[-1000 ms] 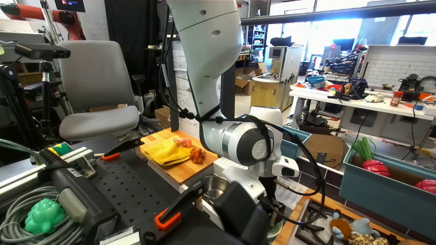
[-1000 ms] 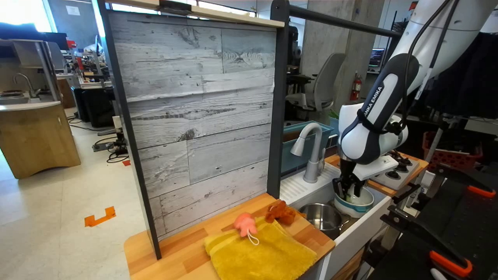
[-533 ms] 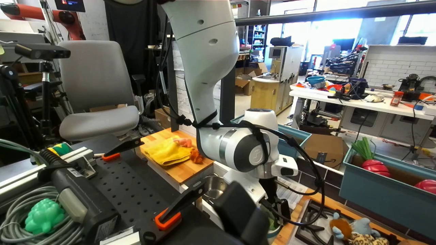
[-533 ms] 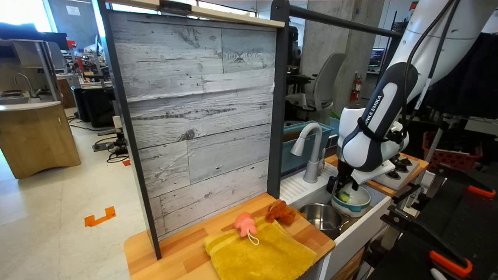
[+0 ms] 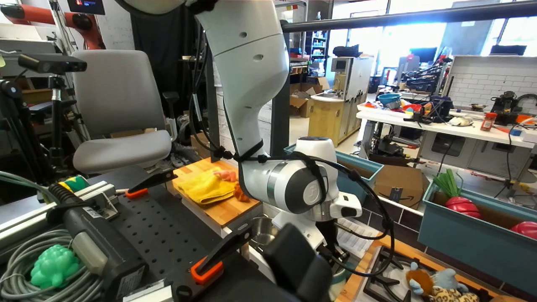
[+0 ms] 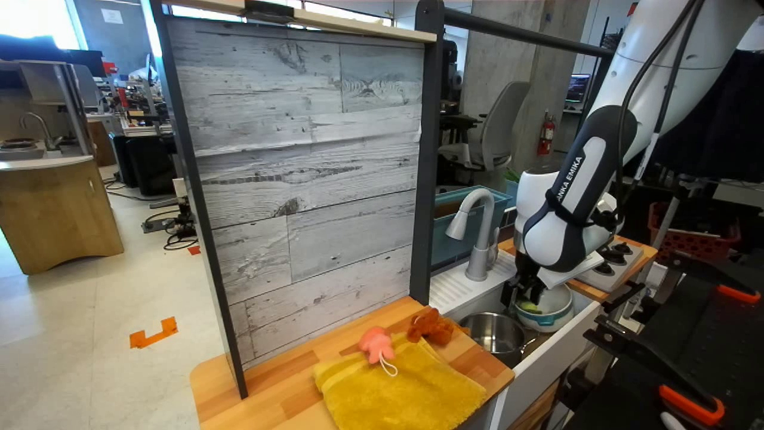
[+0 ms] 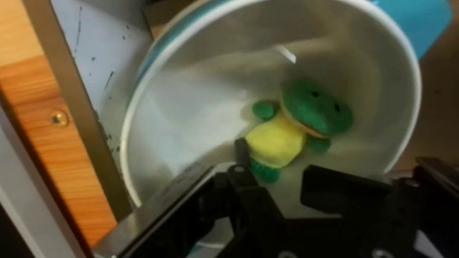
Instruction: Wipe the counter with the towel. Remove the things from the dishes in the sink and put them on the counter and the stove
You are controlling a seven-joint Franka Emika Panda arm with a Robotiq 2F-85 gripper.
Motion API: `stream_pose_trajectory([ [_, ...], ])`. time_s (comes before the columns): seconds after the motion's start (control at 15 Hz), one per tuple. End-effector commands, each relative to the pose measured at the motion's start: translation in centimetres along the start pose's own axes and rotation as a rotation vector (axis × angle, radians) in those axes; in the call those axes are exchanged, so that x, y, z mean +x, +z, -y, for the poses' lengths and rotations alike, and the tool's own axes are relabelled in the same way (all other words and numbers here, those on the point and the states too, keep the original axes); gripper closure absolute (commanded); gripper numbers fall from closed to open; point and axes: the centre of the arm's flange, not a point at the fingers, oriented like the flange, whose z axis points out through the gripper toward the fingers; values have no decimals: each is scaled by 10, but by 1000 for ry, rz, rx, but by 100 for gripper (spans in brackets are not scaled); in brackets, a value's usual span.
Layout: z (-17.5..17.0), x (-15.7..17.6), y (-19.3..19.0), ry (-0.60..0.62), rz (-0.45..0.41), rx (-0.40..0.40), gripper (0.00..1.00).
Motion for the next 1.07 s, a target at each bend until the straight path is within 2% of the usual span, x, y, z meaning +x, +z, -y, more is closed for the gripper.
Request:
stream_pose_trajectory([
  [0.0,-4,-7,24,-8,4,-42,95],
  [0.07,-3,-8,26,-8,6,-45,99],
  [0.33,-4,-8,16,-7,14,-36,100],
  [0.47,-7,-10,-5,-10,30,11,100],
  [0.8,-32,-26,-66,-77,157,116,100],
  [1.0,-47,-26,-88,-71,168,156,100],
])
